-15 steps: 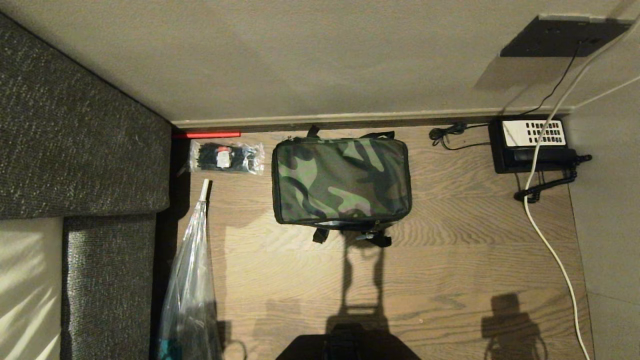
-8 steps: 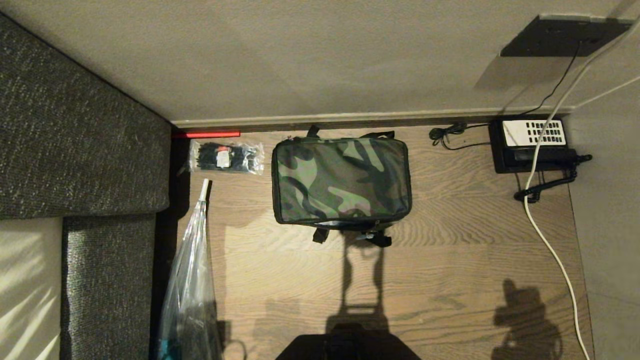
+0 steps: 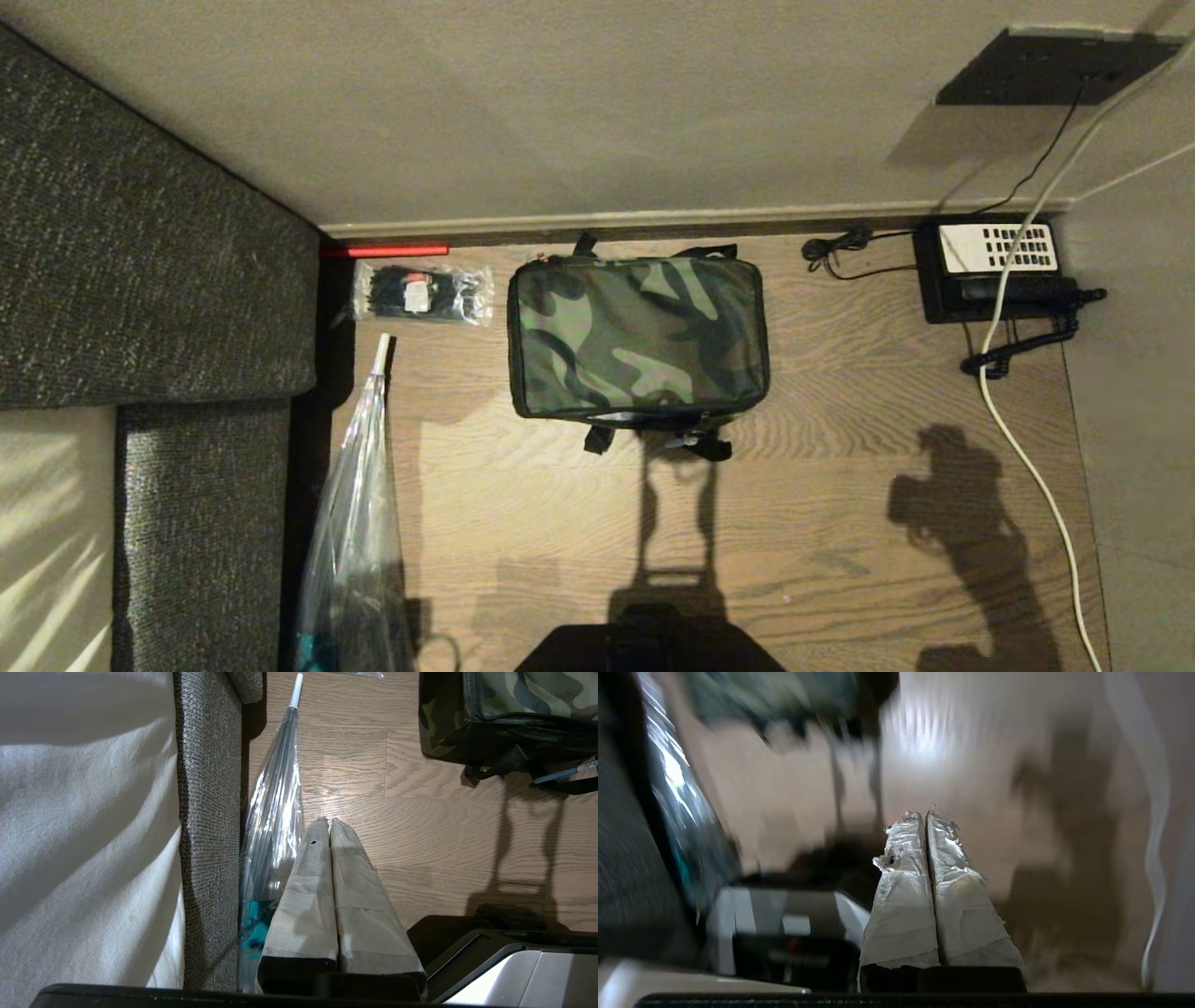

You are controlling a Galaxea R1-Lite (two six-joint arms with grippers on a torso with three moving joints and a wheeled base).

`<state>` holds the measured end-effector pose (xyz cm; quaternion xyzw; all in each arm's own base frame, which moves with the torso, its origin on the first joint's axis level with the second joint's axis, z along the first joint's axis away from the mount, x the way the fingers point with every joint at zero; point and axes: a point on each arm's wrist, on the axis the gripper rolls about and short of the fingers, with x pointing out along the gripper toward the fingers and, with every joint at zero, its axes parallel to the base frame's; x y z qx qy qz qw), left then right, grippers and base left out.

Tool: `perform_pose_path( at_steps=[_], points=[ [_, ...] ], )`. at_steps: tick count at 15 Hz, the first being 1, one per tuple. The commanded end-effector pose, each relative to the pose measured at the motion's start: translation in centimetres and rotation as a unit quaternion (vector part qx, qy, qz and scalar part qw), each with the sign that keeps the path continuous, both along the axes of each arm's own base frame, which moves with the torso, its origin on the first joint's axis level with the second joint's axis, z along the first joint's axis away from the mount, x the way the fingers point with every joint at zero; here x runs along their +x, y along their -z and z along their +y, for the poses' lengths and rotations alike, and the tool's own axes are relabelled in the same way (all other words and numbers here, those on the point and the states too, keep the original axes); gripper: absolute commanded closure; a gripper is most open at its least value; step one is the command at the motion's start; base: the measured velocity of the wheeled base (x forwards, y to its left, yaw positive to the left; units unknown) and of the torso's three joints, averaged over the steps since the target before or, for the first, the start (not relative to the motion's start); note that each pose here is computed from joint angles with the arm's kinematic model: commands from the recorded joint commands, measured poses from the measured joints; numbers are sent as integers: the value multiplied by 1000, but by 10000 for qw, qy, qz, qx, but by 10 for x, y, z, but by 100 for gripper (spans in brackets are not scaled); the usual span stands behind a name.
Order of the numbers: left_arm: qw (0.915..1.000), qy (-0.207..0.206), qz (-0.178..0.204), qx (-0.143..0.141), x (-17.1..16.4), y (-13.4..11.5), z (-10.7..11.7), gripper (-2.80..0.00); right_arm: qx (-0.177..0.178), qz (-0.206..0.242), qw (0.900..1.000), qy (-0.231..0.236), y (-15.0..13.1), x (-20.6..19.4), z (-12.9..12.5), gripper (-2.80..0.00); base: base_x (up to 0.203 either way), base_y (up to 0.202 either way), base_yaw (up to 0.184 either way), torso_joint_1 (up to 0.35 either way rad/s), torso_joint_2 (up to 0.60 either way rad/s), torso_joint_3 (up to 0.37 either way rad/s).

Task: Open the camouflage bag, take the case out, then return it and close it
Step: Open the top of the storage box

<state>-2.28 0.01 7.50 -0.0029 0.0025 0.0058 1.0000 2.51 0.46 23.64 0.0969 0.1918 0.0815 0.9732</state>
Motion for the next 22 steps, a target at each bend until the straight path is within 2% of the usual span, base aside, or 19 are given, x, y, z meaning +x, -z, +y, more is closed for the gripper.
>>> perform_pose_path(
  at_steps=[1,4,8,9,11,15,17,20,22],
  points=[
    [10000,-4,13,-2,0,1,0,0,-48,1553,9878,-136,44,128,9,0,0,0,0,0,0,0],
    [10000,-4,9,-2,0,1,0,0,-117,1770,9826,-548,108,207,35,0,0,0,0,0,0,0],
    [10000,-4,6,-2,0,1,0,0,-80,1470,9837,-1033,173,251,100,0,0,0,0,0,0,0],
    [10000,-4,5,-2,0,1,0,0,2,1237,9871,-1013,178,257,120,-280,0,0,0,0,0,0],
    [10000,-4,13,-2,0,1,0,0,269,801,9924,-897,175,267,150,-280,0,0,0,0,0,0],
    [10000,-4,12,-2,0,1,0,0,376,387,9917,-1164,175,265,178,-280,0,0,0,0,0,0],
    [10000,-4,5,-2,0,1,0,0,553,153,9915,-1170,186,269,187,-280,0,0,0,0,0,0],
    [10000,-4,13,-2,0,1,0,0,786,110,9914,-1036,197,277,193,-280,0,0,0,0,0,0],
    [10000,-4,6,-2,0,1,0,0,801,-1,9932,-840,208,284,197,-280,0,0,0,0,0,0]
  ],
)
